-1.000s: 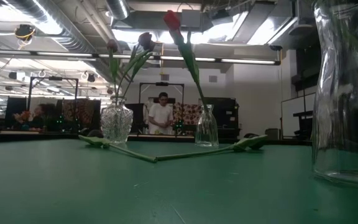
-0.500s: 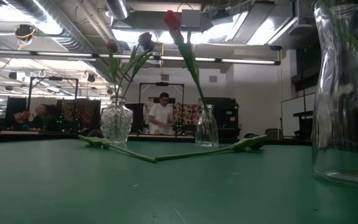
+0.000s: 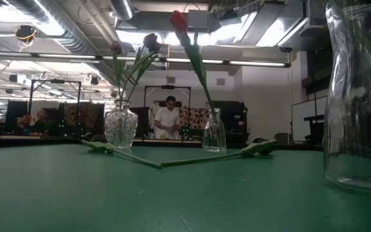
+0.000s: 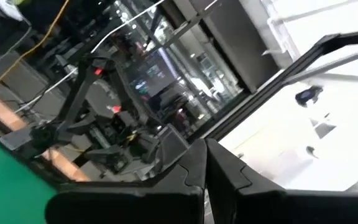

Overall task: Sort flowers into vase by color
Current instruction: Put the left black tulip into the bottom transparent vase

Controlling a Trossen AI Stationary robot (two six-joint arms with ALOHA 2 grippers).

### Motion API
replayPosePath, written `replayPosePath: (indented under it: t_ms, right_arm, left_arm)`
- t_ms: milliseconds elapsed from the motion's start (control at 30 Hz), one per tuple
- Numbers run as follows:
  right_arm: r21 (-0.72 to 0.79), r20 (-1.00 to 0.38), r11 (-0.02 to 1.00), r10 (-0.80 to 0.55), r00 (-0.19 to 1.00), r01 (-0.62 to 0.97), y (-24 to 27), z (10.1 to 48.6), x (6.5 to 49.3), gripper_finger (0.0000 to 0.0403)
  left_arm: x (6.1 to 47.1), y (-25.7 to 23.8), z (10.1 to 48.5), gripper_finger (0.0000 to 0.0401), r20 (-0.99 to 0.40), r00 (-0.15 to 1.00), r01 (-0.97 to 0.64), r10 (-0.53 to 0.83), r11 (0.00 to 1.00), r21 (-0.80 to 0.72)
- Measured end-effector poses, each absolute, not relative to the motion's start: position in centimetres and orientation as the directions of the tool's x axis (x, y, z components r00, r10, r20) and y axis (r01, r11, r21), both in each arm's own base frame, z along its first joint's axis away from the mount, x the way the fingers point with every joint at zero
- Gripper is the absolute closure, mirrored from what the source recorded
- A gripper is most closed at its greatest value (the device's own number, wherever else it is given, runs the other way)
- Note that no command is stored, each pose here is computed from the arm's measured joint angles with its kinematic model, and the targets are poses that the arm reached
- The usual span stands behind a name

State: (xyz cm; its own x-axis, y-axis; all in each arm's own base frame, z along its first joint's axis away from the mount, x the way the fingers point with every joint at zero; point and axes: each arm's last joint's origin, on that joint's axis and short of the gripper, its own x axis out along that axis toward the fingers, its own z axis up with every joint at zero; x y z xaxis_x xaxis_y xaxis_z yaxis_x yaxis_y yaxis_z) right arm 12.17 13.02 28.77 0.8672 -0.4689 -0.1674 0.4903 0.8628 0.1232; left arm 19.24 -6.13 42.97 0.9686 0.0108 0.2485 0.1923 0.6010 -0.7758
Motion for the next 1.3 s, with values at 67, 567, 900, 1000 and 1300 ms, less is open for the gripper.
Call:
replayPosePath:
  t_ms: [67, 567, 900, 1000, 1300]
  right_arm:
    - [0.123, -0.167, 0.863, -0.469, 0.867, 0.490, 13.0, 28.8, 12.2, 0.0063]
    - [0.157, -0.211, 0.865, -0.442, 0.872, 0.476, 13.1, 28.6, 12.2, 0.0063]
    - [0.158, -0.213, 0.865, -0.441, 0.872, 0.476, 13.1, 28.6, 12.2, 0.0063]
    - [0.158, -0.213, 0.865, -0.441, 0.872, 0.476, 13.1, 28.6, 12.2, 0.0063]
    - [0.152, -0.213, 0.866, -0.441, 0.872, 0.476, 13.1, 28.6, 12.2, 0.0063]
  left_arm:
    - [19.4, -6.0, 42.4, 0.0401, 0.195, 0.981, 0.144, 0.016, 0.619, -0.772]
    - [18.3, -5.4, 34.9, 0.0400, -0.513, 0.839, -0.490, 0.181, 0.662, -0.567]
    - [20.9, -6.5, 32.7, 0.0307, -0.601, 0.780, -0.527, 0.176, 0.702, -0.479]
    - [21.8, -6.6, 31.9, 0.0280, -0.614, 0.755, -0.565, 0.230, 0.704, -0.430]
    - [23.8, -6.1, 30.6, 0.0260, -0.623, 0.718, -0.663, 0.309, 0.578, -0.476]
